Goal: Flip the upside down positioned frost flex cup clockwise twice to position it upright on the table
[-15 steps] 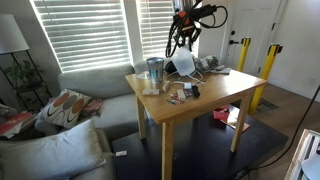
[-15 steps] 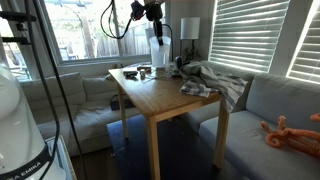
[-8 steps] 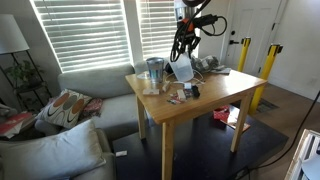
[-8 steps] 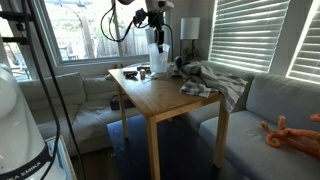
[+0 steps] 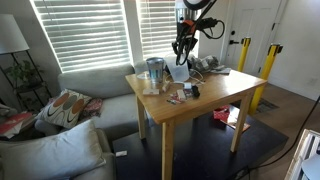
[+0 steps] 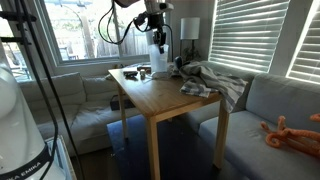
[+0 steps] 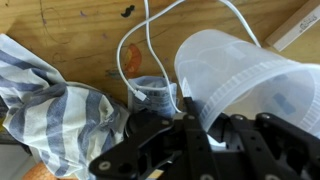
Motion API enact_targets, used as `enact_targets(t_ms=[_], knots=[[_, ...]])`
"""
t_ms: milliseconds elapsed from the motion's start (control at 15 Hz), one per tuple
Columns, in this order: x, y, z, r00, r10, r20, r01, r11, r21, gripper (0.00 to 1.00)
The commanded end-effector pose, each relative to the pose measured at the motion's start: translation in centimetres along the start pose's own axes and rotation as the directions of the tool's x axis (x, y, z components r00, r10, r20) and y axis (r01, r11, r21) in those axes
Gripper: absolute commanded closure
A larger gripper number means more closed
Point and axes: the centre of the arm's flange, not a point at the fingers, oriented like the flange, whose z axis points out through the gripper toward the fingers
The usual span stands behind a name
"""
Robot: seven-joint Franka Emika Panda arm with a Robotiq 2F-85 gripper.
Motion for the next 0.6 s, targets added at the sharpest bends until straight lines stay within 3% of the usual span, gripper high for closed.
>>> enact_targets(t_ms=[0,533], knots=[[-1.3,1.2,0.5,0.999,-0.048,-0.008,0.048,0.998,0.038,0.66],[-3.4,2.6,-2.9,0.989,-0.125,-0.085,0.13,0.99,0.057,0.12]])
